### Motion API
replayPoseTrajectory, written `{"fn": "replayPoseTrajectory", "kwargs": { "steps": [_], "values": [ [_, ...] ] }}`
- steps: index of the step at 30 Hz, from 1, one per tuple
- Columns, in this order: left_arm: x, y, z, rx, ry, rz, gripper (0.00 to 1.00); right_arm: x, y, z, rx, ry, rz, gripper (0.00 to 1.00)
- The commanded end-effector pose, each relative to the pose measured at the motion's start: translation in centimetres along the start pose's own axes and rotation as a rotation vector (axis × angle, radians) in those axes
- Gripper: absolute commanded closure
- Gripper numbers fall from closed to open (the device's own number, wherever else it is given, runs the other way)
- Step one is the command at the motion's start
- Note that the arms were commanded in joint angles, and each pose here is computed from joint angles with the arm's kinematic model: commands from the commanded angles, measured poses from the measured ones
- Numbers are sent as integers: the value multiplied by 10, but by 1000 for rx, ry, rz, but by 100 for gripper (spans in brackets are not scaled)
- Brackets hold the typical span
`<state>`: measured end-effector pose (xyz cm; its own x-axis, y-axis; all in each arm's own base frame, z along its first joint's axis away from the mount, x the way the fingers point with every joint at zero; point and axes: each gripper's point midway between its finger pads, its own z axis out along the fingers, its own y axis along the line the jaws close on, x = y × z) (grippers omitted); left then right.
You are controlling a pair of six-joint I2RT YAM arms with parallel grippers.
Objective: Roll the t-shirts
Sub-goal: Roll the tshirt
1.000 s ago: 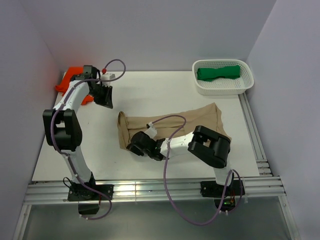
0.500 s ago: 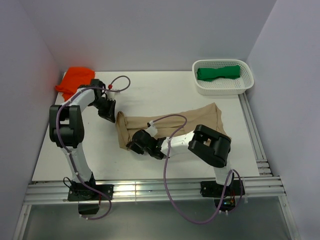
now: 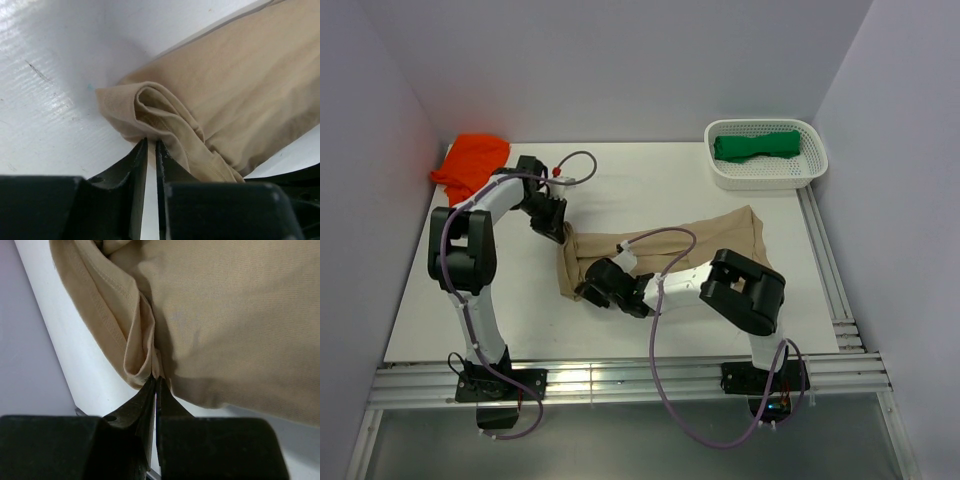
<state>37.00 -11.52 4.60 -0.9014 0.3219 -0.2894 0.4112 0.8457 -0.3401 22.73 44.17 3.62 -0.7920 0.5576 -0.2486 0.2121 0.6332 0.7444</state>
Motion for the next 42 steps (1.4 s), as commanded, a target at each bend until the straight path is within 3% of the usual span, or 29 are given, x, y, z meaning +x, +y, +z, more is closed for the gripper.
{"fn": "replayPoseTrajectory", "kwargs": {
  "steps": [1, 4, 12, 19, 26, 31, 37, 42],
  "values": [
    [-20, -9, -11, 15, -56, 12, 81, -18, 20, -13, -35, -58, 0, 93],
    [-22, -12, -12, 17, -57, 17, 79, -19, 19, -13, -27, -65, -10, 91],
    [-20, -21, 5, 15, -21, 36, 79, -21, 24, -17, -33, -70, -35, 70],
    [-26, -29, 9, 10, -17, 51, 79, -33, 36, -31, 10, -161, -121, 55],
    [-26, -31, 15, -3, -1, 61, 79, -49, 50, -42, 45, -220, -266, 51],
    [-28, -31, 19, -5, 6, 62, 79, -49, 71, -23, 105, -224, -404, 49],
    [-28, -32, 24, -9, 20, 63, 78, -36, 58, -2, 170, -169, -499, 41],
    [-28, -31, 28, -14, 28, 67, 79, -27, 40, 4, 215, -138, -509, 46]
  ]
}}
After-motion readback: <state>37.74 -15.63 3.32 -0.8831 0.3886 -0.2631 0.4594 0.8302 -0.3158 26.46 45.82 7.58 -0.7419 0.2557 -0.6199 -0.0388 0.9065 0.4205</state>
